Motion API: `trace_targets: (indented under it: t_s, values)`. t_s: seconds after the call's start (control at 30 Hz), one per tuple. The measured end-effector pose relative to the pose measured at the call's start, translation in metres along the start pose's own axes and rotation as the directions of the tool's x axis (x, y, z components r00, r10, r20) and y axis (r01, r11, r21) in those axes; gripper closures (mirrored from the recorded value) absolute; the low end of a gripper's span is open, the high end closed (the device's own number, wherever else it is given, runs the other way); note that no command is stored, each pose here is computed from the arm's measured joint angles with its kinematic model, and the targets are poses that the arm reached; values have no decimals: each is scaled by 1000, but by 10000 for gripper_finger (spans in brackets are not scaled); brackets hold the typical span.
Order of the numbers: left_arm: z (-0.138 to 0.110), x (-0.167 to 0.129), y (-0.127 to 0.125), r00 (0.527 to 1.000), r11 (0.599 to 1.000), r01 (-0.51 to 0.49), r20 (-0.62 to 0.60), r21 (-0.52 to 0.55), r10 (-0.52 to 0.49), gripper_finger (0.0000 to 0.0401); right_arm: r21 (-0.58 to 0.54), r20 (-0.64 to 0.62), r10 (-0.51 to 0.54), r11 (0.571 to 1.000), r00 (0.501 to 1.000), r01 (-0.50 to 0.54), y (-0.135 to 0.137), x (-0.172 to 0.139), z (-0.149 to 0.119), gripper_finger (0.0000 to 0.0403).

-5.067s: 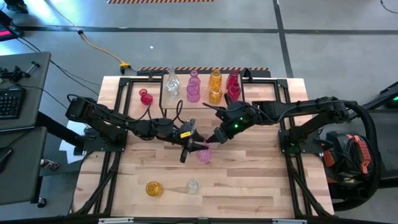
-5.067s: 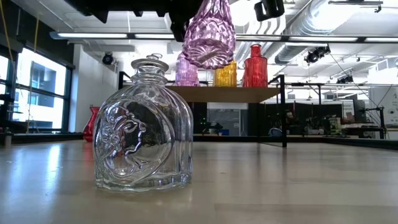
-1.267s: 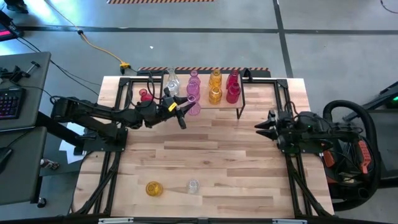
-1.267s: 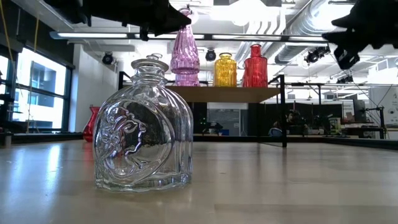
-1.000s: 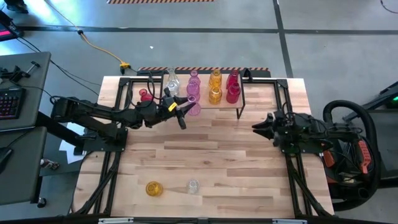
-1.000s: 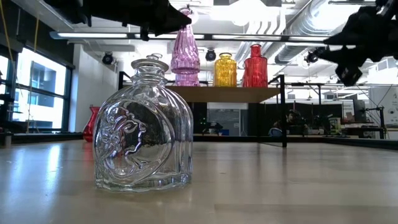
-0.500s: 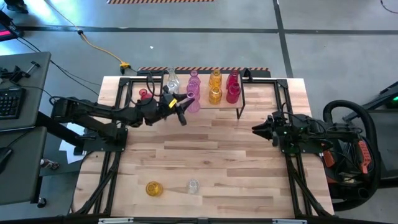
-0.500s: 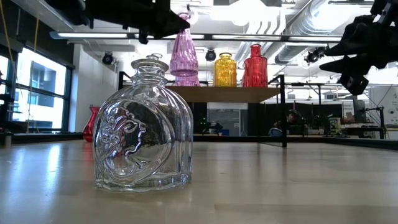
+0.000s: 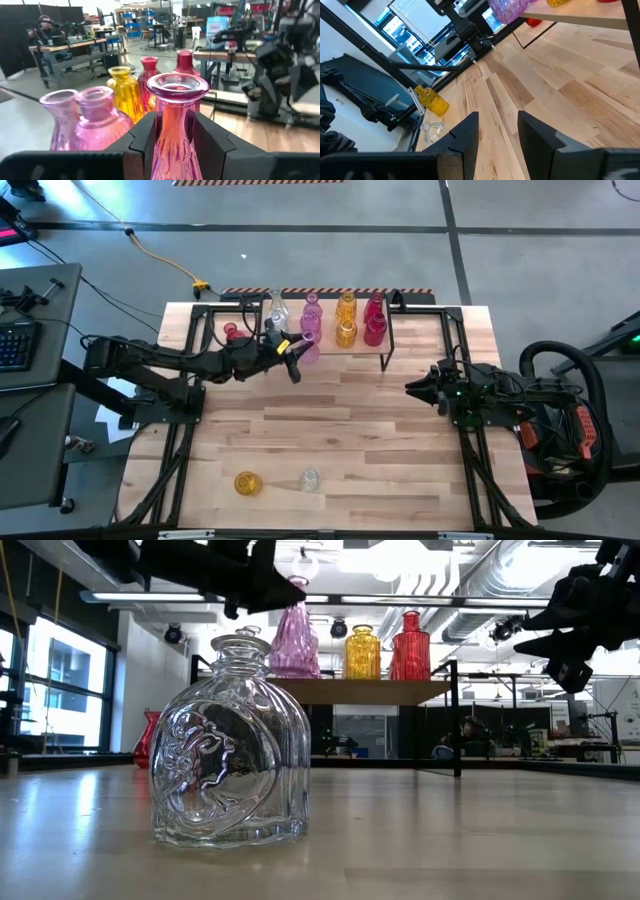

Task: Sort vases onto shelf
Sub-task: Put the purple vase on the shelf aligned with the other purple vase

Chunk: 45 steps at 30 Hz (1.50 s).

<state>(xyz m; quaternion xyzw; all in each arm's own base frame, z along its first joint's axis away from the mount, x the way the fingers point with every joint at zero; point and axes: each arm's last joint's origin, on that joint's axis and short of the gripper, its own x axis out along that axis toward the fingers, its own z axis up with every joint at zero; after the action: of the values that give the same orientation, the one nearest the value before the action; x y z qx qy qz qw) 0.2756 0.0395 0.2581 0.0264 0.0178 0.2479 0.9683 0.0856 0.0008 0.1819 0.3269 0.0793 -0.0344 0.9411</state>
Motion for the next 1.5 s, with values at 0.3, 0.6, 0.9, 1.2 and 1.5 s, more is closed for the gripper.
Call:
trace_targets:
  t_s: [0.3, 0.6, 0.9, 1.2, 1.5]
  values:
    - [-3, 3, 0, 1000, 1000, 1, -2, 6, -1, 308, 0, -2, -2, 1000, 1000, 2, 0, 0, 0, 285]
    - [-3, 5, 4, 1000, 1000, -10, -1, 2, 10, 308, -1, -5, -3, 1000, 1000, 3, 0, 0, 0, 285]
    - [-3, 7, 8, 1000, 1000, -17, 9, -2, 17, 308, -1, -5, -4, 1000, 1000, 4, 0, 0, 0, 285]
    - [-3, 7, 9, 1000, 999, -16, 11, -52, 17, 308, -1, -5, -4, 1000, 1000, 4, 0, 0, 0, 285]
    - [-2, 7, 11, 1000, 998, -24, 15, -58, 25, 308, -1, -5, -4, 1000, 1000, 4, 0, 0, 0, 285]
